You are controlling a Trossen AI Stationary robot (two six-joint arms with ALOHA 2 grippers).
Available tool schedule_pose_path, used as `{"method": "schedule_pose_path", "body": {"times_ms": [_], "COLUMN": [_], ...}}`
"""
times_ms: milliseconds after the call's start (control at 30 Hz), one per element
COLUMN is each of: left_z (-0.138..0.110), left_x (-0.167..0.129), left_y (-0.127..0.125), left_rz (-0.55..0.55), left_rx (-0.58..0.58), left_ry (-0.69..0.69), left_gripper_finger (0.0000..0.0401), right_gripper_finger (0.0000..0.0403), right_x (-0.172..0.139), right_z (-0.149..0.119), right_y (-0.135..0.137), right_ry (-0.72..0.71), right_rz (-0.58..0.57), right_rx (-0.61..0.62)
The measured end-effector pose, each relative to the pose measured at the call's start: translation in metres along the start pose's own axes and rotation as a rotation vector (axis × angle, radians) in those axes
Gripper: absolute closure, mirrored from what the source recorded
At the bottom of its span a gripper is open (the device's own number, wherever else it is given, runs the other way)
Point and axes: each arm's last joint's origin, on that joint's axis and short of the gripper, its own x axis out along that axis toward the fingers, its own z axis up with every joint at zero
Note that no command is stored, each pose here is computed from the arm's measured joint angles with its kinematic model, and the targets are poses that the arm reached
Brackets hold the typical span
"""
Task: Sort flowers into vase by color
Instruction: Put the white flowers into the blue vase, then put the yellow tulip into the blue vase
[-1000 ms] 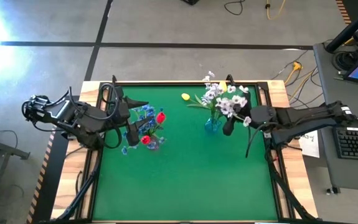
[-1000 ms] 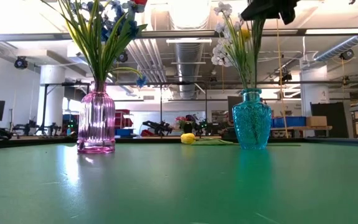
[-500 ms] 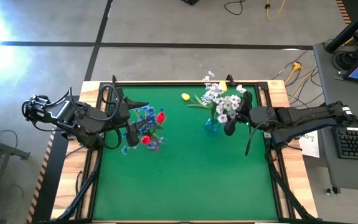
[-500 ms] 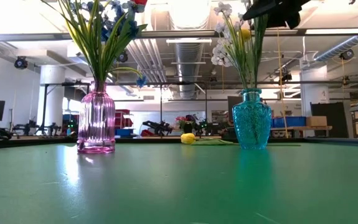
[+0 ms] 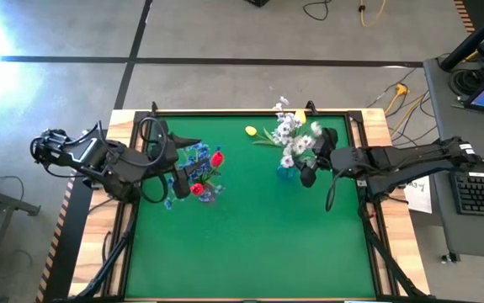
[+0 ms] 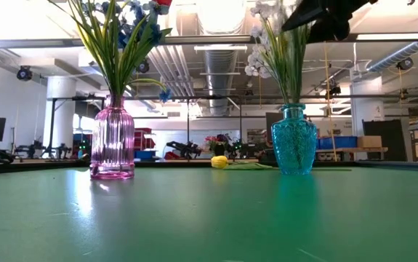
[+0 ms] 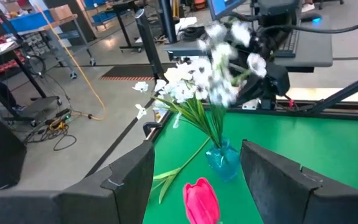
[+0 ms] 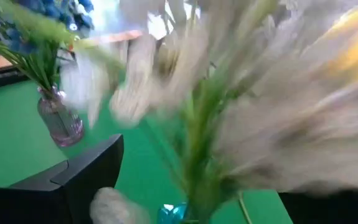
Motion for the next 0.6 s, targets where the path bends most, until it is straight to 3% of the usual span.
{"method": "schedule_pose_path", "body": {"times_ms": [400,600], "left_z": [0.0,0.0], "left_x": [0.0,0.0], "left_y": [0.0,0.0], "left_rz": [0.002,0.003], "left_rx": [0.0,0.004], "left_ry": [0.0,0.004], "left_gripper_finger": [0.0177,0.0177], "right_gripper_finger": [0.0034,0.0034], "right_x": [-0.006,-0.02], "right_z": [-0.008,-0.003], "right_y": [-0.007,-0.013], "right_ry": [0.072,0.045], "right_rz": [-0.024,0.054], "right_rx": [0.037,0.12]}}
